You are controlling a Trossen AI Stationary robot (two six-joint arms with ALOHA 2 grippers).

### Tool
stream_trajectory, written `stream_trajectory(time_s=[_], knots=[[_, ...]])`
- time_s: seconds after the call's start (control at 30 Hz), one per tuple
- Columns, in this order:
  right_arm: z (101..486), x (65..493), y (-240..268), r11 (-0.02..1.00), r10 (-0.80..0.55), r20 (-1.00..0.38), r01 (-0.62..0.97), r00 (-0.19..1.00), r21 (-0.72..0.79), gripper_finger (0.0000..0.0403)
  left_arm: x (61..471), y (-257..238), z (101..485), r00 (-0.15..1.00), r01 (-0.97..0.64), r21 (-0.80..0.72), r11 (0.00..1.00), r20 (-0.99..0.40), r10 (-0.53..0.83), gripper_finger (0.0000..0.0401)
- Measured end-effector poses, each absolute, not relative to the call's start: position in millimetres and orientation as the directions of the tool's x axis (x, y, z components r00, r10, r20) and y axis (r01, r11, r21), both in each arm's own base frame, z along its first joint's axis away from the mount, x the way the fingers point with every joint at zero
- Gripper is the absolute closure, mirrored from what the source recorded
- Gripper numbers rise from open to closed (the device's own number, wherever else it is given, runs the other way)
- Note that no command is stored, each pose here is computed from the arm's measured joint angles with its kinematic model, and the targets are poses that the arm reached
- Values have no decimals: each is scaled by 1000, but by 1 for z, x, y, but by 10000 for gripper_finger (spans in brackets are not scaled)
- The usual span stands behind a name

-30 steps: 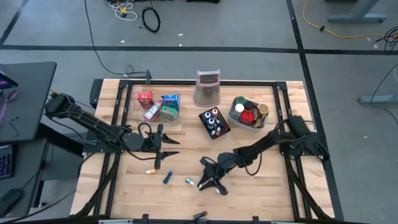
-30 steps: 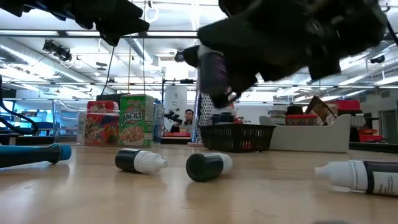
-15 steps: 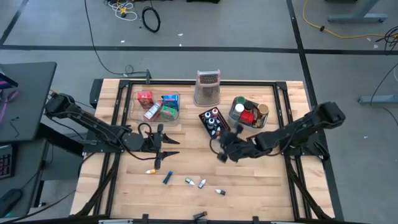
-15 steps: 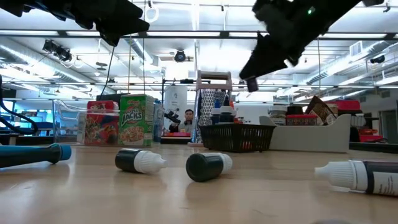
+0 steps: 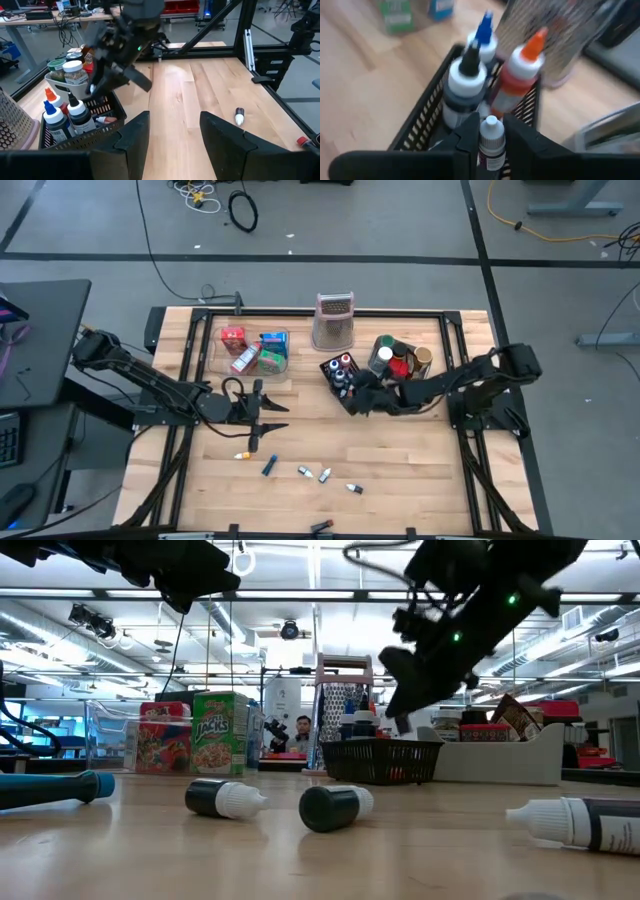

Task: Pick & Place Kitchen Items
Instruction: Put the violet food coloring bottle into the black bin

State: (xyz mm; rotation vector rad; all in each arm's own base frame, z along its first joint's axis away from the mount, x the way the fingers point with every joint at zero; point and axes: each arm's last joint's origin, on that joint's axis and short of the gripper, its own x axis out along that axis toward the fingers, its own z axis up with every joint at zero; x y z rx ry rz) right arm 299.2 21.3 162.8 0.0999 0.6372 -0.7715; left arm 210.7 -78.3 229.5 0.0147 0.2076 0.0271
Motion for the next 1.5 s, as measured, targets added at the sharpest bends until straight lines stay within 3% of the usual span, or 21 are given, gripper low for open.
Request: stream_trajectory(time_s=[0.17, 0.43, 0.77, 1.07, 1.23, 1.33, 1.5], knots=[[149, 294, 9, 739, -576, -601, 667, 554, -93, 314, 211, -78, 229, 978, -25, 18, 1000, -207, 29, 218], [142, 290, 5, 757, -576, -585, 643, 571, -117, 248, 211, -78, 229, 978, -24, 25, 999, -206, 29, 218], [168, 289, 18, 862, -487, -533, 479, 692, -166, 205, 211, -78, 229, 978, -23, 28, 999, -206, 28, 218], [216, 257, 70, 968, -210, -480, 250, 852, 21, 204, 211, -78, 229, 978, -23, 29, 999, -207, 29, 218], [222, 240, 111, 994, -37, -464, 79, 885, 72, 204, 211, -78, 230, 979, -24, 27, 999, -204, 29, 218], [212, 234, 136, 998, -23, -473, 45, 881, 36, 204, 211, -78, 230, 980, -24, 26, 999, -199, 28, 218], [184, 231, 168, 993, -116, -443, 113, 889, -34, 204, 212, -79, 234, 986, -17, 55, 998, -164, 25, 218]])
